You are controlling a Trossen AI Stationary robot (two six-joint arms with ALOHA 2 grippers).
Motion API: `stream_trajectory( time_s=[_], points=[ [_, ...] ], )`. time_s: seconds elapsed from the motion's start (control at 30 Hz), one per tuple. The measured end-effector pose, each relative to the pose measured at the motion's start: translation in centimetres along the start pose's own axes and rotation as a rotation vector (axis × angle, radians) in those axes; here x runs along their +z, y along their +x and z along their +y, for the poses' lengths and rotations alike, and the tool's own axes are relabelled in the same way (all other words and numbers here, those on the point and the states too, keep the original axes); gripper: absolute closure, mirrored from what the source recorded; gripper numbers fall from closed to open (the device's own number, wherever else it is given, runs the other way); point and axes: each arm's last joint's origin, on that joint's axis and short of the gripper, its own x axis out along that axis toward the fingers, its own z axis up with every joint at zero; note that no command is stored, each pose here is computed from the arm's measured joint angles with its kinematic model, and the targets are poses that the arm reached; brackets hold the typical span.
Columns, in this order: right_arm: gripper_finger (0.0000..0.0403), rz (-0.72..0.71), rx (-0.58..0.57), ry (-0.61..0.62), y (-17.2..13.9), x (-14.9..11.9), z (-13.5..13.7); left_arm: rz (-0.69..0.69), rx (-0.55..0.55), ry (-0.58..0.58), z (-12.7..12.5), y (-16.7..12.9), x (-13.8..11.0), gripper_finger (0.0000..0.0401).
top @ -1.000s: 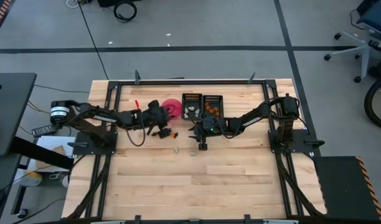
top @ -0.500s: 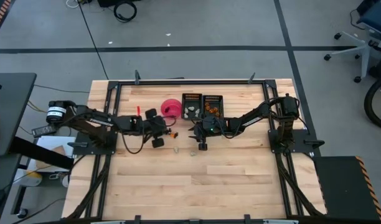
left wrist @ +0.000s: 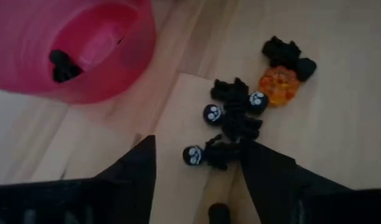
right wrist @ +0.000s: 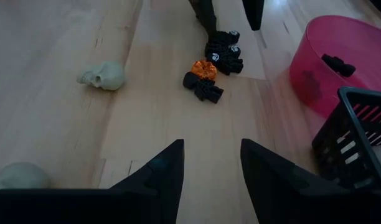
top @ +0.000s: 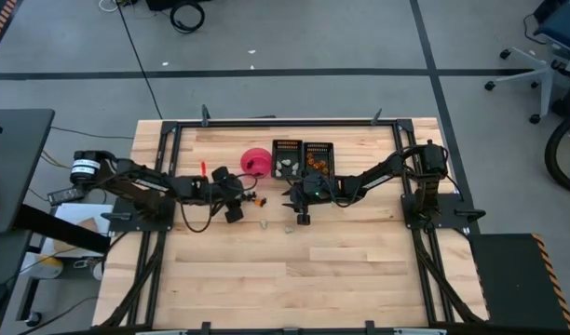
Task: Sort Halloween decoration
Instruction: Put the black skeleton toy into the red bowl
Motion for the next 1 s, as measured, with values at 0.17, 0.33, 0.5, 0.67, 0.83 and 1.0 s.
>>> stream_trajectory(
  time_s=[0.17,0.33,0.5,0.67,0.83,1.0],
  points=[
    [0.0240,-0.001,0.000,0.000,0.0,0.0,0.0,-0.022,-0.008,-0.047,0.1,0.5,-0.8,0.0191],
    [0.0241,-0.001,0.001,0.004,0.0,0.0,0.0,-0.009,-0.040,-0.035,0.0,0.6,-1.4,0.0199],
    [0.0240,-0.002,0.001,0.003,0.0,0.0,0.1,-0.007,-0.043,-0.033,0.0,0.6,-1.5,0.0206],
    [0.0241,-0.003,0.001,0.003,0.0,0.0,0.1,-0.003,-0.043,-0.032,0.0,0.6,-1.5,0.0207],
    [0.0240,-0.002,0.001,0.004,0.0,0.0,0.1,-0.001,-0.043,-0.031,0.0,0.6,-1.6,0.0207],
    [0.0241,-0.002,0.001,0.004,0.0,0.0,0.1,-0.008,-0.044,-0.039,0.0,0.6,-1.5,0.0207]
  ],
)
